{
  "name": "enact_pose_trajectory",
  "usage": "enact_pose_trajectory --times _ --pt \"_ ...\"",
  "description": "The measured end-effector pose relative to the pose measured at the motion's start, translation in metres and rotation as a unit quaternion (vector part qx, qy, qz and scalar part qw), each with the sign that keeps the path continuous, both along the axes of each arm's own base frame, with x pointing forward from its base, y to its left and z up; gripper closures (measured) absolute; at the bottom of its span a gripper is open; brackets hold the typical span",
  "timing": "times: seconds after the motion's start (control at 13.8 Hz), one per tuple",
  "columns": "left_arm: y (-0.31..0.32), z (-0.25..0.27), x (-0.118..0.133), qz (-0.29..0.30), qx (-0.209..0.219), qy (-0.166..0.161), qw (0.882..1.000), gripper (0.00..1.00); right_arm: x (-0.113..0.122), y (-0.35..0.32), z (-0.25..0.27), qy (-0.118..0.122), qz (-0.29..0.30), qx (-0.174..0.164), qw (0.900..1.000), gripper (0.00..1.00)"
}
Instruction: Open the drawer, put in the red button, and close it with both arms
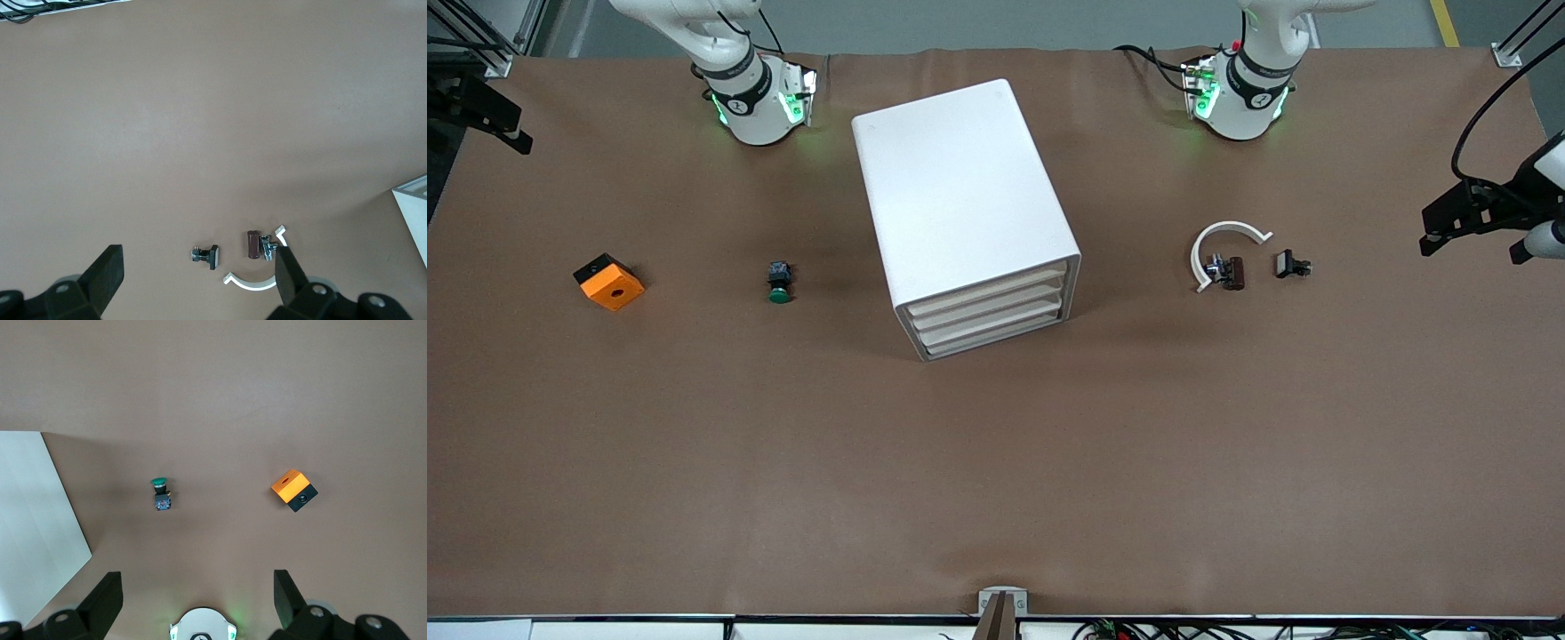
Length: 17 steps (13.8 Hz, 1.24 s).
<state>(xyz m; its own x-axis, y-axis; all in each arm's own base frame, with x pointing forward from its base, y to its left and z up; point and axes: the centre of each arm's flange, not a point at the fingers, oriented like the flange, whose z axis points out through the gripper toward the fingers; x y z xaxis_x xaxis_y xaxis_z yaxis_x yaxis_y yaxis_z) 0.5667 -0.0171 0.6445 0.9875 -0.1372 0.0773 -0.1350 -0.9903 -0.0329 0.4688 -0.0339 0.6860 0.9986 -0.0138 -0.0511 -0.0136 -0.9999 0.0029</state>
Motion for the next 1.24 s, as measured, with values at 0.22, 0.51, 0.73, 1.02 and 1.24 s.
enact_pose_trajectory --times 0.22,0.51,0.73,1.02,1.24 --pt "-0.0001 0.0 0.0 0.0 0.0 0.0 1.0 0.0 0.0 0.0001 0.0 0.0 0.0 0.0 1.0 0.0" --pt "0.0002 0.0 0.0 0.0 0.0 0.0 1.0 0.0 0.0 0.0001 0.0 0.0 0.0 0.0 1.0 0.0" --pt "0.0006 0.0 0.0 0.001 0.0 0.0 1.0 0.0 0.0 0.0001 -0.0001 0.0 0.0 0.0 1.0 0.0" --pt "0.0006 0.0002 0.0 0.001 0.0 0.0 1.0 0.0 0.0 0.0001 -0.0002 0.0 0.0 0.0 1.0 0.0" --pt "0.0007 0.0058 -0.0003 0.001 0.0 -0.006 1.0 0.0 0.0 0.0001 -0.0003 0.0 0.0 0.0 1.0 0.0"
